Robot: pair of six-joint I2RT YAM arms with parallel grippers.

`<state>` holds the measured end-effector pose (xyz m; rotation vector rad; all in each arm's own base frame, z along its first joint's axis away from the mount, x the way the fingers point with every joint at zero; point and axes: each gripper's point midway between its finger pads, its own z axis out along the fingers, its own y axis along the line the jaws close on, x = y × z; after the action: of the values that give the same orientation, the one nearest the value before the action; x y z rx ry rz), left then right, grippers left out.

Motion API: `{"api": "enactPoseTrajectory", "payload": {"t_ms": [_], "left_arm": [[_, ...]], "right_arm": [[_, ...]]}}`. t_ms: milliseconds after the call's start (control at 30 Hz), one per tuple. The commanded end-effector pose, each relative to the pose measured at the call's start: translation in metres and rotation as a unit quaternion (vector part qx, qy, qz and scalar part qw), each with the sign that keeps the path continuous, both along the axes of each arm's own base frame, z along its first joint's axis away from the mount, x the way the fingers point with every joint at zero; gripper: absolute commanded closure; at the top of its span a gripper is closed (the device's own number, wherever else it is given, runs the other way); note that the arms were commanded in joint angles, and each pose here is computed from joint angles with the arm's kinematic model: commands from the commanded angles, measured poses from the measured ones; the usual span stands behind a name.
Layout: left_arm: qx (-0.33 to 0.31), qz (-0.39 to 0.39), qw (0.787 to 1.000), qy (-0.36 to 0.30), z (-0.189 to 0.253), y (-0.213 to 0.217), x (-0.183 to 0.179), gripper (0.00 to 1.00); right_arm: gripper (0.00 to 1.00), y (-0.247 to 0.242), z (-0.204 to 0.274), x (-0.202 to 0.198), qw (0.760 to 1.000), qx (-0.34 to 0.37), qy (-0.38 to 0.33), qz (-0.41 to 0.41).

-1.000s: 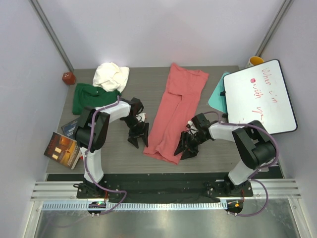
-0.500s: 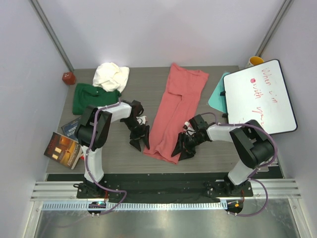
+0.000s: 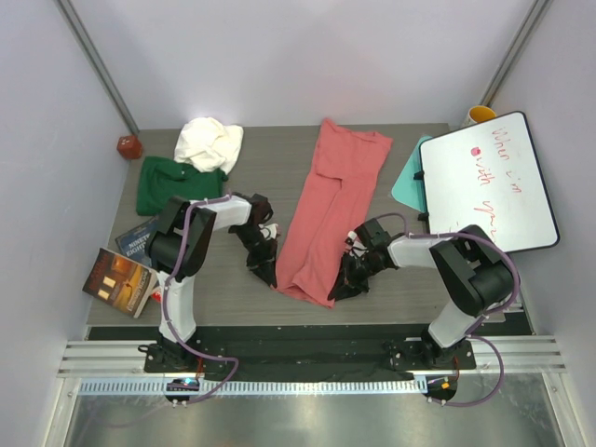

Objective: Fold and stack the t-shirts

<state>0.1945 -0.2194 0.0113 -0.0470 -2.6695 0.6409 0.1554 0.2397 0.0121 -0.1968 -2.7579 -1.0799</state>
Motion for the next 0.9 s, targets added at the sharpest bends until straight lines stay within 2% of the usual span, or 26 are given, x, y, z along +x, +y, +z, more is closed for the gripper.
{"api": "enactPoseTrajectory", "payload": {"t_ms": [0, 33, 167, 233, 400, 633, 867], "left_arm": [[0.028, -0.023, 0.997, -0.073, -0.038, 0.006, 0.023, 0.98], [0.028, -0.023, 0.996, -0.076, -0.036, 0.005, 0.024, 1.00], [0.020, -0.020, 0.996, -0.085, -0.017, 0.001, 0.028, 1.00], [0.018, -0.019, 0.994, -0.106, 0.000, 0.000, 0.036, 1.00], [0.042, -0.015, 0.986, -0.161, 0.033, 0.006, 0.055, 1.00], [0.037, -0.002, 0.971, -0.236, 0.079, -0.009, 0.107, 1.00], [0.032, 0.017, 0.958, -0.284, 0.104, -0.019, 0.165, 1.00]], "right_arm": [[0.94, -0.021, -0.032, 0.000, 0.996, -0.082, -0.021, -0.003], [0.99, -0.019, -0.028, 0.004, 0.996, -0.079, -0.027, -0.001], [0.99, -0.011, -0.001, 0.018, 0.997, -0.066, -0.048, -0.005], [0.99, -0.007, 0.018, 0.031, 0.995, -0.060, -0.080, -0.009], [0.99, -0.007, 0.047, 0.035, 0.993, -0.060, -0.097, -0.007], [0.99, -0.001, 0.075, 0.062, 0.987, -0.064, -0.143, -0.012], [0.99, -0.002, 0.095, 0.098, 0.979, -0.091, -0.184, -0.009]]}}
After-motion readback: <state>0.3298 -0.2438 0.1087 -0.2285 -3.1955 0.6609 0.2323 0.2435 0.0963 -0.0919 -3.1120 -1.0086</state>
